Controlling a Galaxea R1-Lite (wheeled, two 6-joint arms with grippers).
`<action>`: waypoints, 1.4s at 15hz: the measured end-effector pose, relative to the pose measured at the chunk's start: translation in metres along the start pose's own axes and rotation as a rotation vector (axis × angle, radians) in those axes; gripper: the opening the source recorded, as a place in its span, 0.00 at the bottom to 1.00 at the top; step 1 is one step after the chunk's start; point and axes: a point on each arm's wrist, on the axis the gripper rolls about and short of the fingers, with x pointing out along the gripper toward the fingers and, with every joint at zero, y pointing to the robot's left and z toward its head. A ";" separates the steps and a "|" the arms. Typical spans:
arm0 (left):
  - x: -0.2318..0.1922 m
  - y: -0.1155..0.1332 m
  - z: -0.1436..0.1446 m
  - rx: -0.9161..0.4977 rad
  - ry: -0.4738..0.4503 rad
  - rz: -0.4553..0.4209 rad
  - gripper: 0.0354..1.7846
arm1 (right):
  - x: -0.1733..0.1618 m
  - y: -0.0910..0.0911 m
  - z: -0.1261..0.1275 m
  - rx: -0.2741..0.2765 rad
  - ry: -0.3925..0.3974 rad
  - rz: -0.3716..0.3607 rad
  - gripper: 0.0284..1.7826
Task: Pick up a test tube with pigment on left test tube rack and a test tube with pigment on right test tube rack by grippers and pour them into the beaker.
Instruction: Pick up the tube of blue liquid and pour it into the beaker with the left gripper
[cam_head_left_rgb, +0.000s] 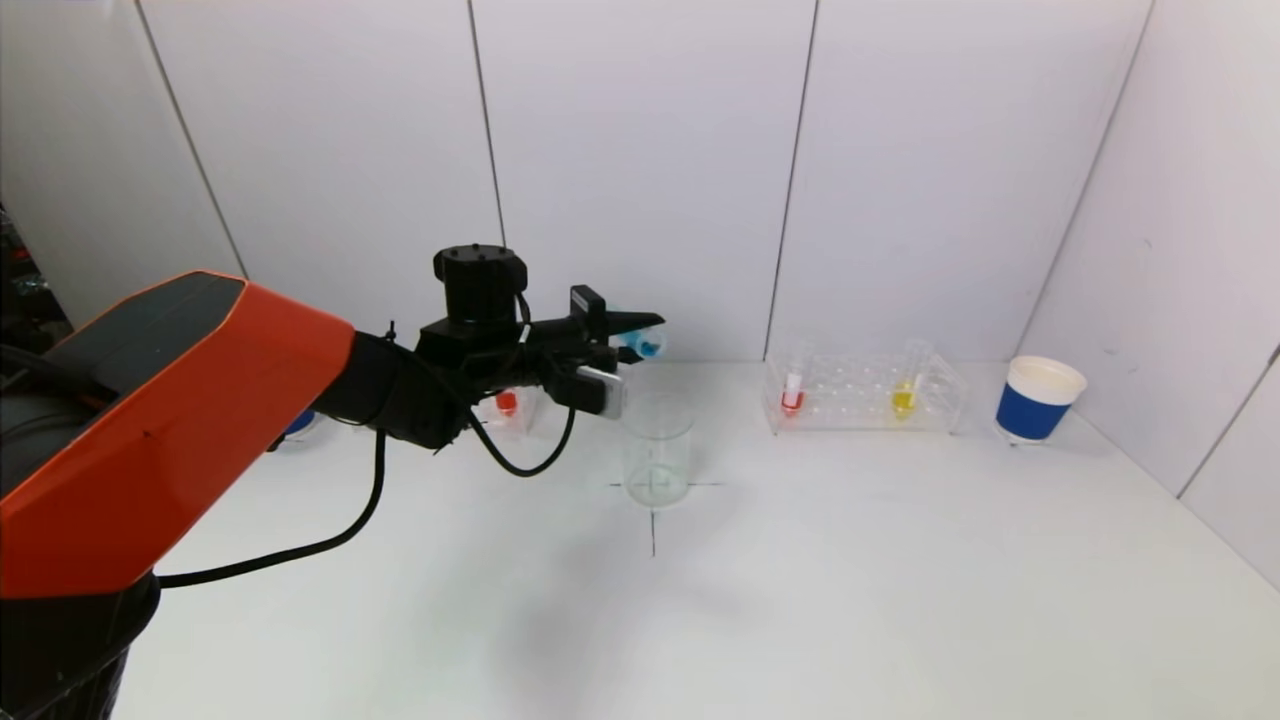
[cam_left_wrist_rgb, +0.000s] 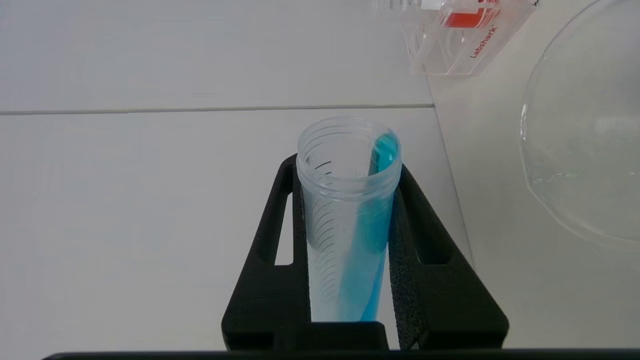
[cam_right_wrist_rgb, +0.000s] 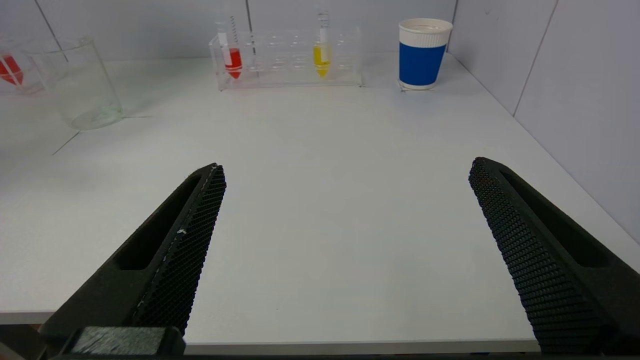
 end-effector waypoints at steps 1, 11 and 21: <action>0.000 0.000 0.000 0.007 0.000 0.000 0.24 | 0.000 0.000 0.000 0.000 0.000 0.000 0.99; 0.002 -0.006 -0.003 0.043 0.002 -0.009 0.24 | 0.000 0.000 0.000 0.000 0.000 0.000 0.99; 0.003 -0.010 -0.004 0.096 0.007 -0.024 0.24 | 0.000 0.000 0.000 0.000 0.000 0.000 0.99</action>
